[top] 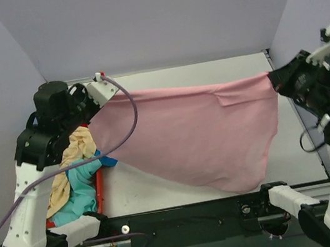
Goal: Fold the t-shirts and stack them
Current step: Flatten out the tshirt
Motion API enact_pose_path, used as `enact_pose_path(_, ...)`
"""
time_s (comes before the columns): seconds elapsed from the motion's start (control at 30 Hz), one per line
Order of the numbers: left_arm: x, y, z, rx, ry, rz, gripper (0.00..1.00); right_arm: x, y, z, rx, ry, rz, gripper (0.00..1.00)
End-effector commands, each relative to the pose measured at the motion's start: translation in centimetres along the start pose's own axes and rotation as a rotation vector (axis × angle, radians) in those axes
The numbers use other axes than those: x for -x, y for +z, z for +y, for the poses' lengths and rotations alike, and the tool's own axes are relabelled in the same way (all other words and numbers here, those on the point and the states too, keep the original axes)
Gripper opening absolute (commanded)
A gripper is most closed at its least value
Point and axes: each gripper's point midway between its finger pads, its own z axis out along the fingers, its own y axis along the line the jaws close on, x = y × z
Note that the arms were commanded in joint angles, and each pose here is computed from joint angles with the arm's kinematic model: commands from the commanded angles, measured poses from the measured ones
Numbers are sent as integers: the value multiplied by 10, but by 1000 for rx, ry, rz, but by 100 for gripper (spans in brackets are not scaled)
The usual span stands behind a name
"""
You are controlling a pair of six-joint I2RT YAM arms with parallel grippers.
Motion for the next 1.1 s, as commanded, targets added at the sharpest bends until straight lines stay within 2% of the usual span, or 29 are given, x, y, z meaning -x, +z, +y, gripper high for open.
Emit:
enact_pose_path(0.0,23,48,58,229,-45,-32,0,46,93,14,2,-46,-64,0)
enact_pose_path(0.1,34,72,83,323,-58,-42,0,66,138,37,67,-48,-51,0)
enact_pose_path(0.23,59,79,126,457,-85,-105,0,100,163,49,132,-1,-82,0)
enact_pose_path(0.27,58,89,129,451,-88,-89,0,115,157,51,142,18,-119,0)
enact_pose_path(0.37,69,81,141,453,-108,-101,0,129,152,47,147,47,-156,0)
enact_pose_path(0.53,77,68,135,413,-107,-126,0,136,122,34,116,31,-214,0)
enact_pose_path(0.7,68,46,103,309,-104,-114,0,130,69,39,134,0,-267,0)
enact_pose_path(0.77,69,18,89,296,-77,-140,0,124,48,40,140,-10,-287,0)
enact_pose_path(0.8,64,21,75,262,-53,-125,0,121,33,42,151,-14,-303,0)
enact_pose_path(0.83,66,3,72,274,-48,-148,0,115,29,40,148,-13,-298,0)
enact_pose_path(0.87,62,2,60,249,-36,-142,0,113,10,45,172,-19,-320,0)
enact_pose_path(0.9,60,-10,53,228,-31,-157,0,99,13,41,172,-8,-283,0)
enact_pose_path(0.93,49,-9,39,180,-30,-126,0,91,-4,44,194,-8,-293,0)
enact_pose_path(0.97,46,-17,31,154,-32,-133,0,70,5,37,188,12,-233,0)
enact_pose_path(1.0,33,-14,18,105,-25,-87,0,62,-14,39,209,10,-248,0)
enact_pose_path(1.03,26,-19,11,87,-20,-79,0,45,-9,32,198,22,-202,0)
enact_pose_path(1.07,14,-16,1,59,-14,-43,0,40,-23,32,205,15,-217,0)
